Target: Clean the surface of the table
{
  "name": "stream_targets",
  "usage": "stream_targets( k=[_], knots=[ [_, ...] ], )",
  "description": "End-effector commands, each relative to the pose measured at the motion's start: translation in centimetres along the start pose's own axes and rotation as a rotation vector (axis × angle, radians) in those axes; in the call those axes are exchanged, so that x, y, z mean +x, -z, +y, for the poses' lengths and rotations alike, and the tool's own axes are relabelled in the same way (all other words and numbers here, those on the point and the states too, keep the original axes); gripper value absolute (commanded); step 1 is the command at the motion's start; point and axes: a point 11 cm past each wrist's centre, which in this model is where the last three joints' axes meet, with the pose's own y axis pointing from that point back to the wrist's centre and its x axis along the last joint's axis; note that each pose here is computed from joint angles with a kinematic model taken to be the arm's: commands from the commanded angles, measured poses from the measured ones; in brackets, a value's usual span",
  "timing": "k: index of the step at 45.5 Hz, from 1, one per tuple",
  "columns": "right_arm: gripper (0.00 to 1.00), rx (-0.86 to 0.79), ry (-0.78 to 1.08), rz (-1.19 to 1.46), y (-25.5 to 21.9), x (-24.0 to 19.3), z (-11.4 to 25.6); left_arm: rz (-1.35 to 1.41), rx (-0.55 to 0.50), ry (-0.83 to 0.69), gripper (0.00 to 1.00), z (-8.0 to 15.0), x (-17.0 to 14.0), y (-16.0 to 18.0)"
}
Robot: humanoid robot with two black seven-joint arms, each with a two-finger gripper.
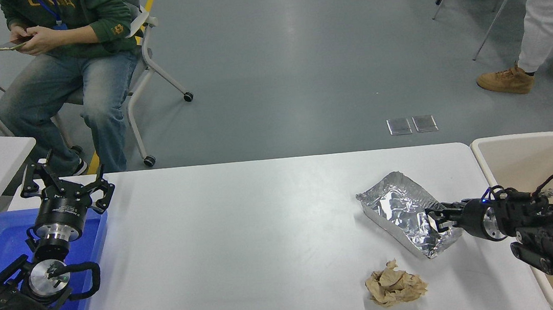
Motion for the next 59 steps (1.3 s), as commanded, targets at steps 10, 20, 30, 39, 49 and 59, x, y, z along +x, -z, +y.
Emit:
stream_targets(
  k=[10, 20, 30, 39, 49, 59],
  knots=[
    [0.0, 0.022, -0.058, -0.051, -0.1, 1.4, 0.0, 0.0, -0.001, 0.001, 1.0, 0.0, 0.0, 0.0],
    [0.0, 0.057, -0.095, -0.133, -0.2, 1.6, 0.4, 0.0, 0.0, -0.001, 1.0, 0.0, 0.0, 0.0],
    [0.0, 0.058, -0.098, -0.183, -0.8, 0.1, 1.2, 0.0, -0.001, 0.001, 1.0, 0.0, 0.0, 0.0],
    [0.0, 0.058, -0.155, -0.294, -1.0, -0.1, 1.4, 0.0, 0.0, -0.001, 1.0, 0.0, 0.0, 0.0],
    [0.0, 0.048, -0.276, -0.463, -1.6, 1.4, 1.9, 0.0, 0.0, -0.001, 1.0, 0.0, 0.0, 0.0],
    [0.0, 0.087, -0.378, -0.676, -1.2, 3.3, 2.5, 0.0, 0.0, -0.001, 1.0, 0.0, 0.0, 0.0]
  ],
)
